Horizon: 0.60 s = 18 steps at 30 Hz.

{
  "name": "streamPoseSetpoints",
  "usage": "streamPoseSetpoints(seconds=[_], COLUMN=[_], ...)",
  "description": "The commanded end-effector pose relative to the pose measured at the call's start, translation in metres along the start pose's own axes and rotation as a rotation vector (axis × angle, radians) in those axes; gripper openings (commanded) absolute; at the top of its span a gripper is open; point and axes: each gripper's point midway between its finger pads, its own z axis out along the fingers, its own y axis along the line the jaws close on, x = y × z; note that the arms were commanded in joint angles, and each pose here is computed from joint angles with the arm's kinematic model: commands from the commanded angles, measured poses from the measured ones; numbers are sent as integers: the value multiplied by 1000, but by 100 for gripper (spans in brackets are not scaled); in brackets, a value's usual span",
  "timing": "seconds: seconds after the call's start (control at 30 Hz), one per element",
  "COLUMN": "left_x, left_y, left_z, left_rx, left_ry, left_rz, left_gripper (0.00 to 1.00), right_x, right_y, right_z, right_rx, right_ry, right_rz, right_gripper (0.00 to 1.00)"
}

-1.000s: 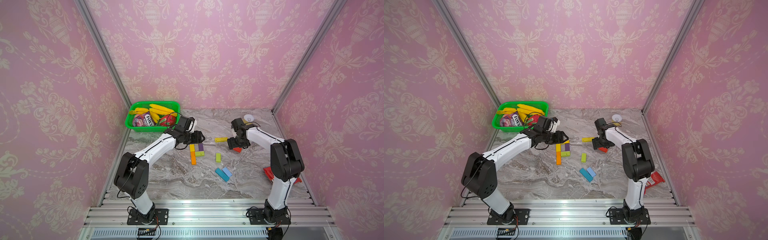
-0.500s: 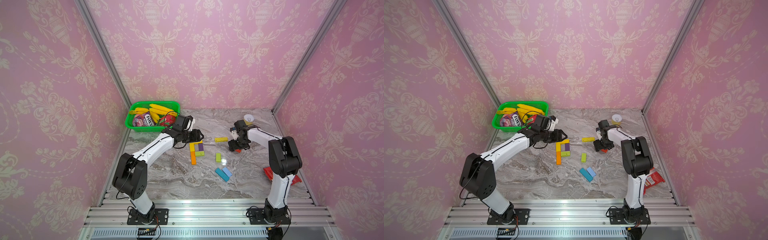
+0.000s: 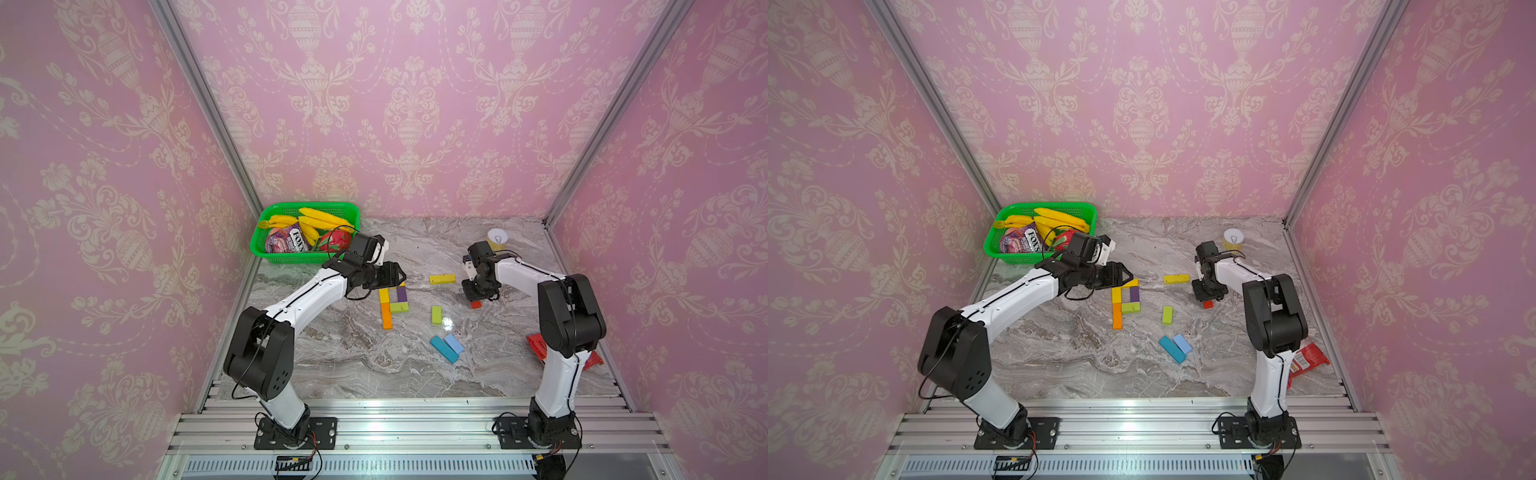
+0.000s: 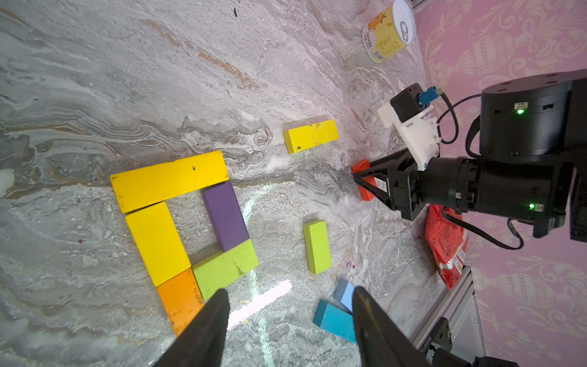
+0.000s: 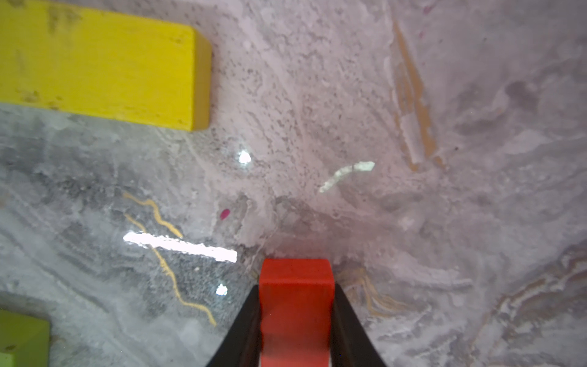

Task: Assemble the letter p with building blocks
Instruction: Pick up the building block from the center of the board, then place the building block at the center of the board.

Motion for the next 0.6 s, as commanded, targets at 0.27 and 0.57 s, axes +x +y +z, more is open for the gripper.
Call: streamPoseSetpoints(seconds=[0.27,0.57], left_x=[5,7], left_y=[-2,4], left_z=[-8,-9], left_rx=[21,2], left_ry=[7,11], left_rz=[-11,-12], left_gripper=[64,65], right_x=[-11,-24], right_y=[44,53], right_z=[-18,-3], right_rx=[-48,-37], right_ry=[-2,29], right_rz=[46,65], right_gripper=[25,28])
